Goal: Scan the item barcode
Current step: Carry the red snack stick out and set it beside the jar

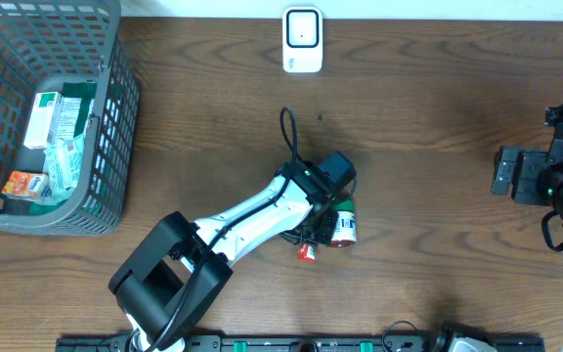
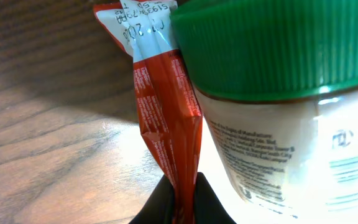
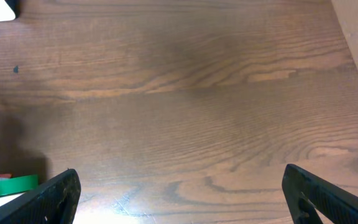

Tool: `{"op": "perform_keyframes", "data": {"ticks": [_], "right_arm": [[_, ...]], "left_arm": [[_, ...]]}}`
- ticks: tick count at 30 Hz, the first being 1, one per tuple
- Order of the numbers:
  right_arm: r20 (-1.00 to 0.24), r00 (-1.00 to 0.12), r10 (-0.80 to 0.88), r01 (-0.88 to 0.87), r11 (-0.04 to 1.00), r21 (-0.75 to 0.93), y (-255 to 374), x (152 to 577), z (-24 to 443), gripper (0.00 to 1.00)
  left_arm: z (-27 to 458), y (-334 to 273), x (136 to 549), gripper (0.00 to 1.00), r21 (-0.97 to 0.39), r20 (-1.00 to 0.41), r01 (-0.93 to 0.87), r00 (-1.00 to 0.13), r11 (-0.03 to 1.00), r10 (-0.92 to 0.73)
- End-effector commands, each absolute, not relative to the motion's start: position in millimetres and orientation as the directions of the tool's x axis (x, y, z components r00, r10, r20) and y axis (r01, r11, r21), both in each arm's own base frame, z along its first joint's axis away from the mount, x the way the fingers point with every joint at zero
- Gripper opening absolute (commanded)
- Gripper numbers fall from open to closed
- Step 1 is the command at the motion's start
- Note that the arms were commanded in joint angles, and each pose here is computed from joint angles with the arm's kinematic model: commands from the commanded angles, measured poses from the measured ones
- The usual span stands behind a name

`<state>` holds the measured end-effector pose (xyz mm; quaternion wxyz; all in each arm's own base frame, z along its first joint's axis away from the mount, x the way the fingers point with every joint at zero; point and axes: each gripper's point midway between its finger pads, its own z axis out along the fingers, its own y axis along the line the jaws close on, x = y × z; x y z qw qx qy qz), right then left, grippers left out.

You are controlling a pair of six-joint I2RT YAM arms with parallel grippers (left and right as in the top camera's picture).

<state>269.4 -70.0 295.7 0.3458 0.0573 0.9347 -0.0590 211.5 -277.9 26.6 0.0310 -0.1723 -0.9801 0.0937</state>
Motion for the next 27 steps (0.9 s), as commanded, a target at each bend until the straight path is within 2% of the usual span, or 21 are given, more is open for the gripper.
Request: {"op": "perform_keyframes", "data": {"ticks": [1,5,8,9,10,13,15,17,23,25,27], "right_arm": [[-0.662,-0.746,0.08,0.163,0.985,-0.064,-71.9,269.5,299.8,0.99],[-0.662,-0.746,0.08,0.163,0.985,-0.064,-71.9,269.5,299.8,0.99],[-0.662,-0.745,0.08,0.163,0.985,-0.064,-71.9,269.5,299.8,0.99],[-0.662,-0.746,0.08,0.163,0.985,-0.064,-71.9,269.5,299.8,0.99],[-0.662,-0.746,0.08,0.163,0.985,-0.064,-71.9,269.5,299.8,0.99],[-0.662,-0.745,0.08,0.163,0.985,-0.064,-71.9,269.5,299.8,0.99],[-0.662,-0.746,0.08,0.163,0.985,-0.064,-71.9,269.5,299.8,0.99],[-0.662,-0.745,0.08,0.163,0.985,-0.064,-71.9,269.5,299.8,0.99],[-0.661,-0.746,0.08,0.163,0.985,-0.064,-71.9,269.4,299.7,0.99],[-0.662,-0.745,0.08,0.163,0.985,-0.064,-71.9,269.5,299.8,0.99],[-0.662,-0.745,0.08,0.163,0.985,-0.064,-71.9,269.5,299.8,0.99]], "left_arm": [[26.6,-269.5,226.8,0.12,-0.114,-0.03,0.314,-0.95,0.943,0.312],[28.3,-245.7,259.0,0.15,0.07,-0.163,0.25,-0.952,0.966,0.259],[27.5,-255.6,253.8,0.32,0.012,-0.143,0.259,-0.955,0.966,0.258],[27.1,-258.4,250.5,0.4,-0.008,-0.129,0.263,-0.957,0.965,0.259],[27.0,-260.0,248.8,0.52,-0.019,-0.122,0.264,-0.958,0.964,0.26],[29.2,-260.8,248.2,0.63,-0.028,-0.121,0.268,-0.957,0.963,0.263],[38.3,-261.6,254.0,0.64,-0.039,-0.141,0.266,-0.956,0.963,0.258],[65.4,-261.1,269.1,0.64,-0.058,-0.193,0.259,-0.95,0.964,0.244],[189.5,-219.4,325.4,0.68,-0.07,-0.417,0.16,-0.902,0.985,0.117],[259.3,-169.5,348.9,0.68,-0.063,-0.548,0.034,-0.837,0.997,-0.006],[304.1,-127.6,361.0,0.69,-0.067,-0.636,-0.071,-0.766,0.995,-0.098]]}}
